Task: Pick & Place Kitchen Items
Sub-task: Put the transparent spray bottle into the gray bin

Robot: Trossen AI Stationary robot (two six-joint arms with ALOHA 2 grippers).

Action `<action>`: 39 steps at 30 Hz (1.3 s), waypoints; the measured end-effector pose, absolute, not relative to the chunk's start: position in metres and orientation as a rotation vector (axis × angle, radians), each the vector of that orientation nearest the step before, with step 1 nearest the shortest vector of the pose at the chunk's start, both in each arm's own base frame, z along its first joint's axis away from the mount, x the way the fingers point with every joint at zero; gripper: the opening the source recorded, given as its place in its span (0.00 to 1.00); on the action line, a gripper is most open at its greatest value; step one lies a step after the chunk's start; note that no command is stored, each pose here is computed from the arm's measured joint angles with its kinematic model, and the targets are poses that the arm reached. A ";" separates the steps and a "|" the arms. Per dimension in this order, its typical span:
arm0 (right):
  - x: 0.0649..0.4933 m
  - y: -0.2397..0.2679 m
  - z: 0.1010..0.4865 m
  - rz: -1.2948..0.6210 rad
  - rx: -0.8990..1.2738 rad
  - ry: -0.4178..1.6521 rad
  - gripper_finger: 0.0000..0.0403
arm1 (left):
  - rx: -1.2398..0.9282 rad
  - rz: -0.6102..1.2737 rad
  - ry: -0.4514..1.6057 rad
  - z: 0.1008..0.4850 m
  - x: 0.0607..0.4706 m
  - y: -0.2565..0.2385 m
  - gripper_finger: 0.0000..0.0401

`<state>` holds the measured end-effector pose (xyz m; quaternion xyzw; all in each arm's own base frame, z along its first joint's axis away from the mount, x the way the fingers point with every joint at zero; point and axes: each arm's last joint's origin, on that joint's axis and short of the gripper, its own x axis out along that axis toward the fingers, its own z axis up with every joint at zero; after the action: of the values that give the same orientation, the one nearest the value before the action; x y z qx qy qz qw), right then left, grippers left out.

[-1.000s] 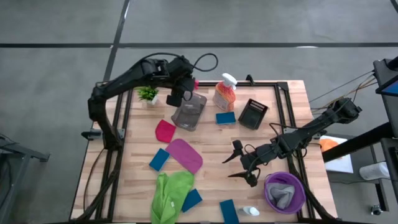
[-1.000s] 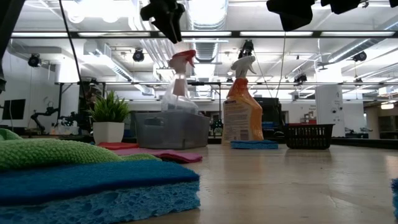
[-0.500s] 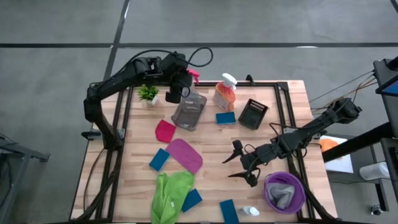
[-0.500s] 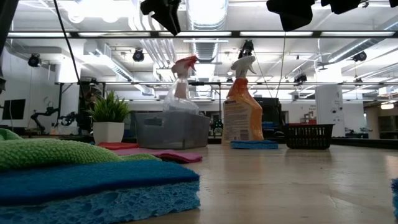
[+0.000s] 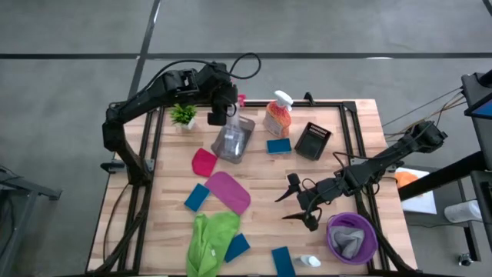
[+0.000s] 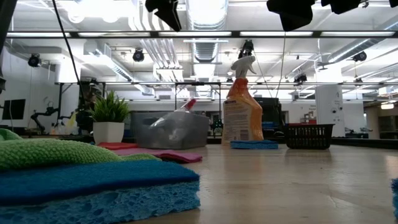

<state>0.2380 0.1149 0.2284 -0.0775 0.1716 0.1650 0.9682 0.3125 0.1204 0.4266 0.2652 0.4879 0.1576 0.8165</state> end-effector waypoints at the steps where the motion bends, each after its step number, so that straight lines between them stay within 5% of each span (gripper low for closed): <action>1: 0.238 0.115 0.228 0.334 -0.157 0.347 0.68 | 0.555 0.328 1.037 0.426 0.313 0.120 0.53; 17: 0.239 0.115 0.232 0.334 -0.144 0.274 0.68 | 0.260 -0.009 0.681 0.396 0.334 0.107 0.53; 33: 0.244 0.099 0.228 0.257 -0.147 0.286 0.68 | -0.079 0.220 1.051 0.260 0.297 0.104 0.53; 39: 0.246 0.094 0.228 0.242 -0.155 0.285 0.68 | 0.055 0.341 1.022 0.263 0.298 0.113 0.53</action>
<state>0.2464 0.0939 0.2280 -0.0770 0.1413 0.1201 0.9796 0.2980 0.1132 0.2629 0.0264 0.4868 0.1621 0.8580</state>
